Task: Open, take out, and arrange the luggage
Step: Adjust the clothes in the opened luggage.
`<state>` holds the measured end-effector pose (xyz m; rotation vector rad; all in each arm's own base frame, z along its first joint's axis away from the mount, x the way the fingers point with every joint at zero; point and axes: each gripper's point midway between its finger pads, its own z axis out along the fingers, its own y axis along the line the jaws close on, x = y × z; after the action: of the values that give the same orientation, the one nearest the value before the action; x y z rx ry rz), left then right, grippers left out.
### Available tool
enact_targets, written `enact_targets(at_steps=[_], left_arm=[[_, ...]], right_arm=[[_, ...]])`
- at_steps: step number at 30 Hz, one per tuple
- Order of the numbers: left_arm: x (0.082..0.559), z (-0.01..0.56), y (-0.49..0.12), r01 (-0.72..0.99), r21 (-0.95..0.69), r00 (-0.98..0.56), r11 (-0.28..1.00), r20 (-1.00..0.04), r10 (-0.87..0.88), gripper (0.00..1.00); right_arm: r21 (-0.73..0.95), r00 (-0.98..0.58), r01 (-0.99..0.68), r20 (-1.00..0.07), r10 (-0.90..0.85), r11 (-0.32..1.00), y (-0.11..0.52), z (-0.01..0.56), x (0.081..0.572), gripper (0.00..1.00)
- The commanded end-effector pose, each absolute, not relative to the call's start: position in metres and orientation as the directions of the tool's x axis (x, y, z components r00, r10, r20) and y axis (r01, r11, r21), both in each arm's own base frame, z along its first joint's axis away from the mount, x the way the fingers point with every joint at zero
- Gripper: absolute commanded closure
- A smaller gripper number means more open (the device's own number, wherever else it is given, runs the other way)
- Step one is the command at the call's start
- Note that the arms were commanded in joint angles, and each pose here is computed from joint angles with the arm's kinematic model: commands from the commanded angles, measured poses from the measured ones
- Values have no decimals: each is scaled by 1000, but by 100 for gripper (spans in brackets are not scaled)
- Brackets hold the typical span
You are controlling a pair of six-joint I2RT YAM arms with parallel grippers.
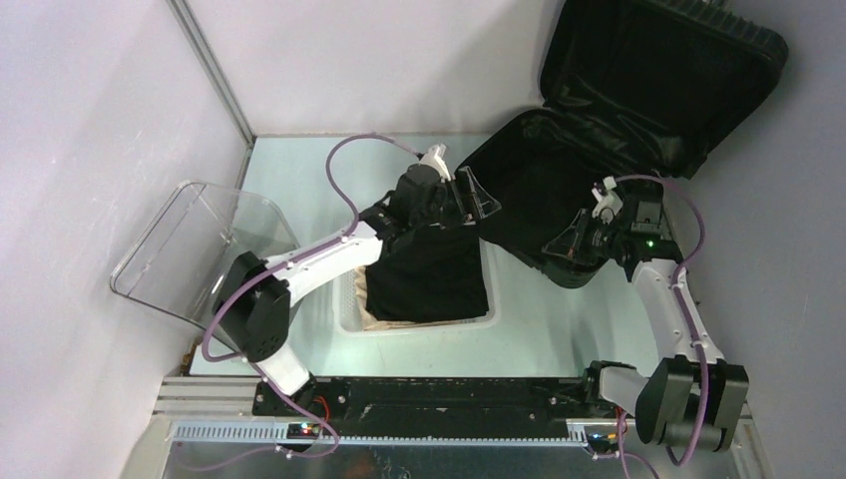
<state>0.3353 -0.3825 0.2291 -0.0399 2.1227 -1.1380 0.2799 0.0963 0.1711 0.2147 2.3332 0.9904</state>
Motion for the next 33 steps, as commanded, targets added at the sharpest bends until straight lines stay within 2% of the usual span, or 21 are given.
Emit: enact_targets(at_steps=[1,4,8,16,21,26,33], left_arm=[[329,231,-400,281,-789,-744,547,-539,-395,14],[320,220,-411,279,-794,-768,540,-522,-371,13],[314,206,-406,222,-768,-775,601,-513,-370,9],[308,229,-403,48,-895,-728,444,-336,-597,4],[299,256,-399,50,-886,-679,460,-369,-635,1],[298,246,-411,-44,-898,-699,438,-286,-655,0],[295,237,-420,-98,-909,-676,405,-238,-698,0]], right_arm=[[706,-777,-166,-523,349,689,105,185,273,100],[704,-752,-166,-543,373,690,104,190,277,100],[705,-732,-147,-549,403,693,102,193,280,100],[744,-715,-128,-527,459,656,110,203,281,100],[762,-693,-122,-524,495,636,111,213,286,100],[780,-703,-133,-509,497,611,118,219,282,100],[786,-704,-139,-507,498,603,124,225,275,100]])
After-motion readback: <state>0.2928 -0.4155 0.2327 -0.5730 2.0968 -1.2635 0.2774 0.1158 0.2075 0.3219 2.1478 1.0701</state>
